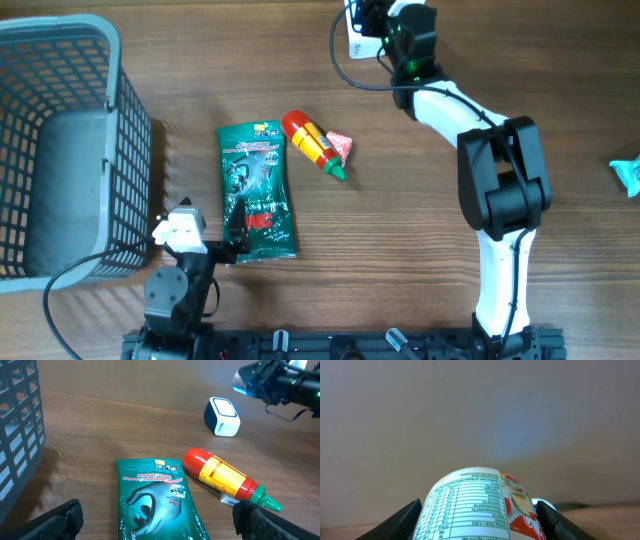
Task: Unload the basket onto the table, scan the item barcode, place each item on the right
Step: 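Carry the jar right and set it beside the wipes pack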
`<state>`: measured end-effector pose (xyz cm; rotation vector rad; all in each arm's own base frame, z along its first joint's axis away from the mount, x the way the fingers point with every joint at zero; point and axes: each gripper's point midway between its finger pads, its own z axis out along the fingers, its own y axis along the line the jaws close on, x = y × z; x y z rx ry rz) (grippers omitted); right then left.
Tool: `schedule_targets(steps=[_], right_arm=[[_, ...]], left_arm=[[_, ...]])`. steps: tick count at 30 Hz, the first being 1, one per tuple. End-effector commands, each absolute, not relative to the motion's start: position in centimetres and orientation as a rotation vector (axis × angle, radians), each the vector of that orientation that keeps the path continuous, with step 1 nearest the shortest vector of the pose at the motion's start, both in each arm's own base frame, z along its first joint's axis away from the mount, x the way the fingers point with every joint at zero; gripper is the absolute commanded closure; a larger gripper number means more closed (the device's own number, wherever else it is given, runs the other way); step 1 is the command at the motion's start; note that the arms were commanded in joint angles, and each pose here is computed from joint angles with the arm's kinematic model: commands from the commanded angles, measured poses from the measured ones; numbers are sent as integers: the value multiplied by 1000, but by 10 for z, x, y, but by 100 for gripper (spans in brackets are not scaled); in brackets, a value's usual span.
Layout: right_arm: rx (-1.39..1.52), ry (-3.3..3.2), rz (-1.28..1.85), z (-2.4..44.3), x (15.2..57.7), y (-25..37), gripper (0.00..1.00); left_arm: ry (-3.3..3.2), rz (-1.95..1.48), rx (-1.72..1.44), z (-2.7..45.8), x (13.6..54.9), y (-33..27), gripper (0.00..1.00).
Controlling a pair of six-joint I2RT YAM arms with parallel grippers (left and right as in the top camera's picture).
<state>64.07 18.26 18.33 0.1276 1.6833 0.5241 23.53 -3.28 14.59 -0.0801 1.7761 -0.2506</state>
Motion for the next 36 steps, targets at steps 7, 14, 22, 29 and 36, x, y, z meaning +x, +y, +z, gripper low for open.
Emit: schedule_targets(steps=[7,14,22,29,36], right_arm=[[155,1757,436,235,632,150,63],[399,1908,230,293,573,-4,61],[1101,2341,-29,153,444,-203,63],[1407,2461,-96,71,386,-266,54],[1495,2498,-257,39,356,-299,41]], left_arm=[[1775,-241,-60,145,235,-33,0],[1775,-241,-60,145,235,-33,0],[1775,-241,-60,145,235,-33,0],[1775,-241,-60,145,235,-33,0],[1775,-242,-60,145,235,-33,0]])
